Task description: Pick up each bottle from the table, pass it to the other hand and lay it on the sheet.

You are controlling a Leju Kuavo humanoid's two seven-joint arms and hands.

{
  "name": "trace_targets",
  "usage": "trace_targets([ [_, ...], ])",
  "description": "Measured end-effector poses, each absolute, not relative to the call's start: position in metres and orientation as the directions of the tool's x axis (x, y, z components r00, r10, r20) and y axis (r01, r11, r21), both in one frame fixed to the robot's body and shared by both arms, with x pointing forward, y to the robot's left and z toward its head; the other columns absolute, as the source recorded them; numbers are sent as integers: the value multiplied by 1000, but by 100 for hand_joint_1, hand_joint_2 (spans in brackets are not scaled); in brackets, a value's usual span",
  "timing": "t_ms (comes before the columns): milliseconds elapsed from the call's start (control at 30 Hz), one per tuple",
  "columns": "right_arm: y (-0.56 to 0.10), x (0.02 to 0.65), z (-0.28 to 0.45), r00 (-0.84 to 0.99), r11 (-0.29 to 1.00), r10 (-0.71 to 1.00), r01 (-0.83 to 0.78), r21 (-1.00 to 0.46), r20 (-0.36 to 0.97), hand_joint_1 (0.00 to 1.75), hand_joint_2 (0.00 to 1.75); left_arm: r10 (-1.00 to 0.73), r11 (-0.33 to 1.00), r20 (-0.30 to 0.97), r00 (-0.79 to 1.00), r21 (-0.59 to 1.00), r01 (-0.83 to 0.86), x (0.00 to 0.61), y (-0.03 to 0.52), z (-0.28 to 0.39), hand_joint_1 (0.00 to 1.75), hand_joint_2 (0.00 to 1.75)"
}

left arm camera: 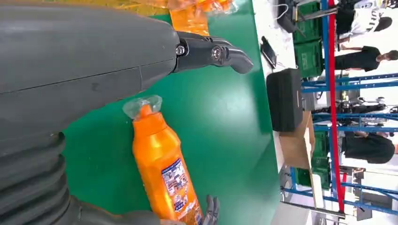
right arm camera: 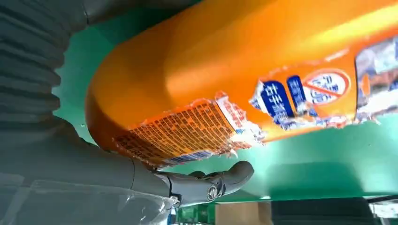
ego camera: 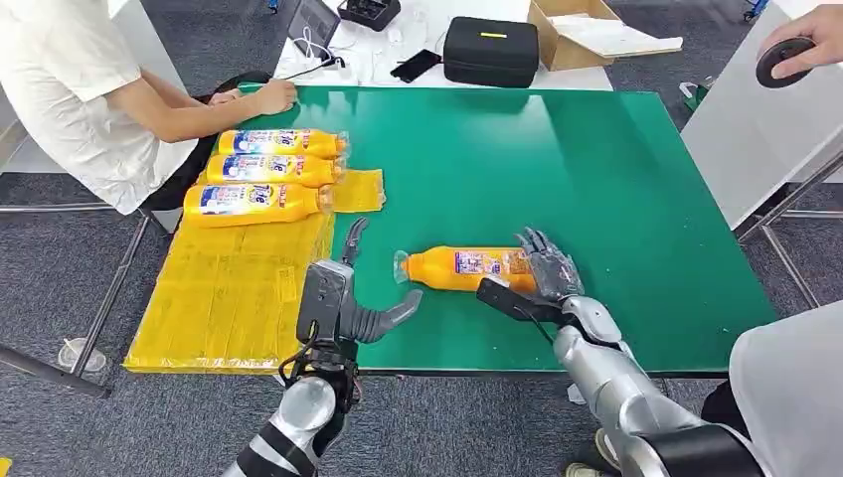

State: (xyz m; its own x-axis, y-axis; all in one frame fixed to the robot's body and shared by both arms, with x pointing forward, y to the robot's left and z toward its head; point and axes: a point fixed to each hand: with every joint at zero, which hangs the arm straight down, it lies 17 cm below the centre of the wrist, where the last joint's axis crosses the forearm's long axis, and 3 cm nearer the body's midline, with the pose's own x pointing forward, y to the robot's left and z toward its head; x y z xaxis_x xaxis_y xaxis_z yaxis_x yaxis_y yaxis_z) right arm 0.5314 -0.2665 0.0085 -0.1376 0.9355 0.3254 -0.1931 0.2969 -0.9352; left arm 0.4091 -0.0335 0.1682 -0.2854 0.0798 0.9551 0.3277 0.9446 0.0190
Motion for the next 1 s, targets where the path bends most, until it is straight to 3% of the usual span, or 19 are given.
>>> trace_targets([
  [567,-272,529,3,-127,317,928,-230,-920,351,175,175,110,937,963,-244,-18,349,410,-37,163,0,175],
  [1000,-271,530,1,-63,481,854,-286,-829,517,175,175,137,936,964,-227,-51,349,410,-37,163,0,175],
])
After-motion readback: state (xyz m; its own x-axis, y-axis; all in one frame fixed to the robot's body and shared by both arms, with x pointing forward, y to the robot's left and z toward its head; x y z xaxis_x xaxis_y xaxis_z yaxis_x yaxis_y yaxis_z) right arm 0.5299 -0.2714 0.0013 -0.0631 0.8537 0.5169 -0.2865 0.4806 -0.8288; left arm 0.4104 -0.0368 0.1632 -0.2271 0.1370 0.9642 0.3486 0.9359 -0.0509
